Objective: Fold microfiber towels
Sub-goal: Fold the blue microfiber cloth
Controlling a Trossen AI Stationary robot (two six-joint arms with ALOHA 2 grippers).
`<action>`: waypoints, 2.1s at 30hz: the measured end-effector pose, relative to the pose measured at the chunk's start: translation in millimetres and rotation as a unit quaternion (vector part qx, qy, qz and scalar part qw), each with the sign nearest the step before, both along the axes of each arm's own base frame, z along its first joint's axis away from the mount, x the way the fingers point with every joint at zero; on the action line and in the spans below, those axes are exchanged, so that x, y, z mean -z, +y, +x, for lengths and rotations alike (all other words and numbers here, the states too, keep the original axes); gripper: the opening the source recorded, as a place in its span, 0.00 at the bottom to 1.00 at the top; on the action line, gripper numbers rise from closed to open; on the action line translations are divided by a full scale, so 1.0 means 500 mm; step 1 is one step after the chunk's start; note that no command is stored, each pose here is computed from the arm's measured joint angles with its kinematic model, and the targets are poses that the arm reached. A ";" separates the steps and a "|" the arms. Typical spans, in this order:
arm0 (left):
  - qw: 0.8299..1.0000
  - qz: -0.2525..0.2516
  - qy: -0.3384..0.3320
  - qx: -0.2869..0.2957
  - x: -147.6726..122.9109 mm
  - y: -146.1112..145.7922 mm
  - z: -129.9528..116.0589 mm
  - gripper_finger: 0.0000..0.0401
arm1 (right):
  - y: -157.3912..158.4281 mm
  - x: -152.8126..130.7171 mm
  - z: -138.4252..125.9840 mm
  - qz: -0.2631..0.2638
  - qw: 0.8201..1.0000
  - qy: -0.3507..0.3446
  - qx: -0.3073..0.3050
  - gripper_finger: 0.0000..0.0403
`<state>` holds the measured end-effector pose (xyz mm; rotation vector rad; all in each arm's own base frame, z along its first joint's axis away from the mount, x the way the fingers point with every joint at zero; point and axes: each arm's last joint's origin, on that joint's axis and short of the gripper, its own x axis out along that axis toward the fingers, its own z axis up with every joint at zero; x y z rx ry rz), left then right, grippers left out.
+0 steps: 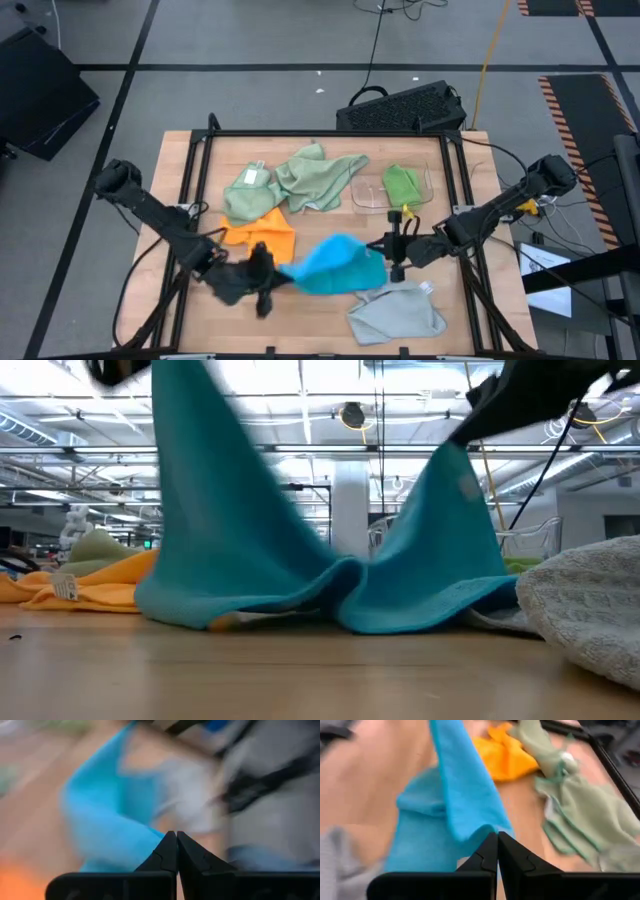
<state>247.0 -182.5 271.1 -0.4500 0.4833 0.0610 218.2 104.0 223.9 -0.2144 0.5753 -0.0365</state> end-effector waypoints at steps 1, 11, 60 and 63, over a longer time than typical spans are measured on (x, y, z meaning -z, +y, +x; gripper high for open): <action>0.999 -0.006 -0.044 0.013 -0.019 -0.017 -0.001 0.01 | 0.005 -0.010 0.002 0.004 1.000 -0.005 -0.012 0.00; 0.969 0.188 -0.060 -0.152 -0.060 0.077 0.050 0.01 | -0.045 -0.026 0.027 -0.043 0.999 0.008 0.006 0.00; 0.926 0.266 0.240 -0.119 0.113 0.174 -0.078 0.03 | -0.133 0.041 0.035 -0.040 0.993 0.011 0.107 0.01; 0.931 0.253 0.242 -0.104 0.114 0.166 -0.079 0.03 | -0.131 0.049 0.031 -0.022 0.994 0.016 0.103 0.02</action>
